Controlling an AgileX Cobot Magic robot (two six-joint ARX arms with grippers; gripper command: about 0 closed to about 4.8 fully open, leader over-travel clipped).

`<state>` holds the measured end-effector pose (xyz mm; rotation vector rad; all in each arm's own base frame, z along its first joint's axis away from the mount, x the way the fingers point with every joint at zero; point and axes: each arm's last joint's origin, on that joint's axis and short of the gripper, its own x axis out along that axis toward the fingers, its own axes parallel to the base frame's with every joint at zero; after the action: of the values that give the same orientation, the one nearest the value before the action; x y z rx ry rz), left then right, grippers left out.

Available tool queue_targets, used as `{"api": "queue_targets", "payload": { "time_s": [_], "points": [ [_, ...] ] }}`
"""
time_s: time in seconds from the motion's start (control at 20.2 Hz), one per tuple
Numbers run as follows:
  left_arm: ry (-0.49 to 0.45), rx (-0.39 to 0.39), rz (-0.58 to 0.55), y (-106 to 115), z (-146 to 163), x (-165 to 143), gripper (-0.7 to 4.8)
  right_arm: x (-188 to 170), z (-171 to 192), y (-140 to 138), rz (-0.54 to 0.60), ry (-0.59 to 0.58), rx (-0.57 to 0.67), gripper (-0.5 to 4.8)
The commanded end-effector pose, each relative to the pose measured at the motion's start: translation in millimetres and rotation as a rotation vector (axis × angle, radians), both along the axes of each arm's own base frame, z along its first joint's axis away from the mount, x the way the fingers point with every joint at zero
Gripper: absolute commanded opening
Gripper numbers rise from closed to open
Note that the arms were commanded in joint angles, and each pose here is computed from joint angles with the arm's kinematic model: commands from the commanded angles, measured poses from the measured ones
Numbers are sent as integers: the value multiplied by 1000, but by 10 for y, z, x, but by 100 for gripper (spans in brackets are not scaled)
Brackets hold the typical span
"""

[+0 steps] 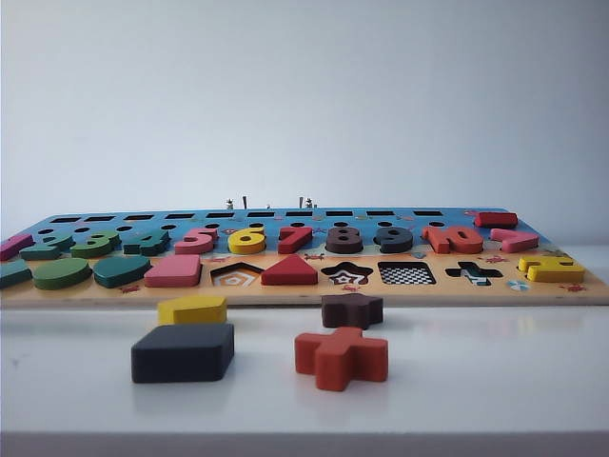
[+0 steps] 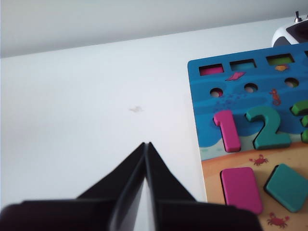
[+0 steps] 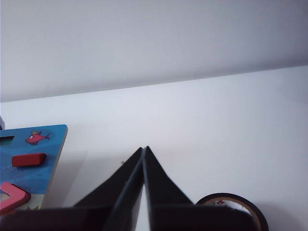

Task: Insert the cube into the slot.

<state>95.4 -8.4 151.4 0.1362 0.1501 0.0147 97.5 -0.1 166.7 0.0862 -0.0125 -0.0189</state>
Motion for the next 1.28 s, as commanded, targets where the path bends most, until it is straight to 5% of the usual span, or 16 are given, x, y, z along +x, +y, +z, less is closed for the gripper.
{"api": "queue_targets", "payload": {
  "time_s": [0.05,0.89,1.28],
  "points": [
    [-8,-4,0,1,7,2,20,-1,11,1,0,-12,-1,-3],
    [31,3,-92,-96,346,38,20,-6,34,7,9,-21,79,-3],
    [280,49,-294,-279,739,68,20,-71,290,77,93,-79,109,-1]
  ]
}}
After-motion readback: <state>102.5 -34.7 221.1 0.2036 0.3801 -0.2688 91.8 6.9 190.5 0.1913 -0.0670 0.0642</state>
